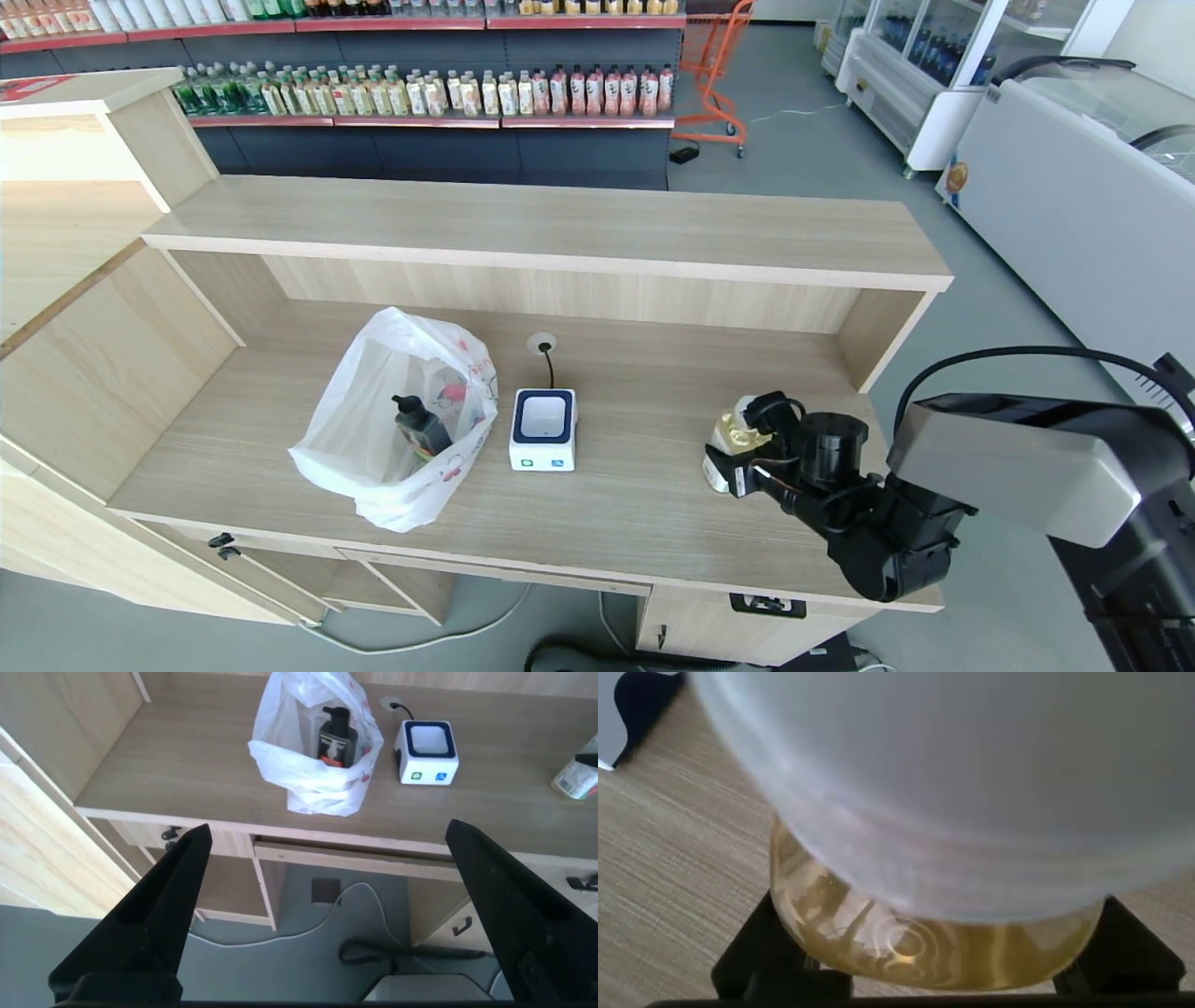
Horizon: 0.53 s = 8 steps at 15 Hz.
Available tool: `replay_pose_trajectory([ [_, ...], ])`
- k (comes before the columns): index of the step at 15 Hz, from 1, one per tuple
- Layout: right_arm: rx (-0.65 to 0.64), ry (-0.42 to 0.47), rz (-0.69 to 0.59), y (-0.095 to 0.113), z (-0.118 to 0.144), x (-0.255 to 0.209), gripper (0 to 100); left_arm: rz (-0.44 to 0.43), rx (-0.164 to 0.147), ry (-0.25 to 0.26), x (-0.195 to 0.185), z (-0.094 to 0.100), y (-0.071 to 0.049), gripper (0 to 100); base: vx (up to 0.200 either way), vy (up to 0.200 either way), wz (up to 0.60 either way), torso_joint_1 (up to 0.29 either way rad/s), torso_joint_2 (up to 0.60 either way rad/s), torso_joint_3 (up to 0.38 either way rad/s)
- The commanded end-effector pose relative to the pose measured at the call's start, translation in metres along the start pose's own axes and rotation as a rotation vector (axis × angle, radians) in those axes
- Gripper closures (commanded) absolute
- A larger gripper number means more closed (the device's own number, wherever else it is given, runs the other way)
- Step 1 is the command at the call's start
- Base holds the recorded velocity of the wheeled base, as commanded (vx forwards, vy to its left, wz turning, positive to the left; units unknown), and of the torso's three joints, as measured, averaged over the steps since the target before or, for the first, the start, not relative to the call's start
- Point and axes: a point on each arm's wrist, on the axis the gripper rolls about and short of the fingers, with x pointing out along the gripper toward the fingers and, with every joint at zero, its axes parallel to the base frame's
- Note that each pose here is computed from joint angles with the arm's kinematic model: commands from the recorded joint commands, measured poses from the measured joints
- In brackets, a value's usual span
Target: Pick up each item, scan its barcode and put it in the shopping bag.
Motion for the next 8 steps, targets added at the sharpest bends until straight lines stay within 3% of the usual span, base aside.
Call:
replay_pose_trajectory([
  [1, -0.013, -0.005, -0.007, -0.002, 0.003, -0.003, 100, 0.001, 0.000, 0.001, 0.000, 0.000, 0.000, 0, 0.000, 0.000, 0.00, 0.000, 0.00, 0.000],
  [3, 0.053, -0.024, -0.019, -0.011, 0.016, -0.016, 100, 0.001, 0.000, 0.001, 0.000, 0.000, 0.000, 0, 0.000, 0.000, 0.00, 0.000, 0.00, 0.000],
  [5, 0.196, -0.061, -0.004, -0.023, 0.051, -0.039, 100, 0.001, 0.000, 0.001, 0.000, 0.000, 0.000, 0, 0.000, 0.000, 0.00, 0.000, 0.00, 0.000],
  [7, 0.234, -0.038, 0.159, -0.037, 0.079, -0.076, 100, 0.001, 0.000, 0.001, 0.000, 0.000, 0.000, 0, 0.000, 0.000, 0.00, 0.000, 0.00, 0.000],
  [8, 0.247, -0.005, 0.337, -0.043, 0.094, -0.109, 100, 0.001, 0.000, 0.001, 0.000, 0.000, 0.000, 0, 0.000, 0.000, 0.00, 0.000, 0.00, 0.000],
])
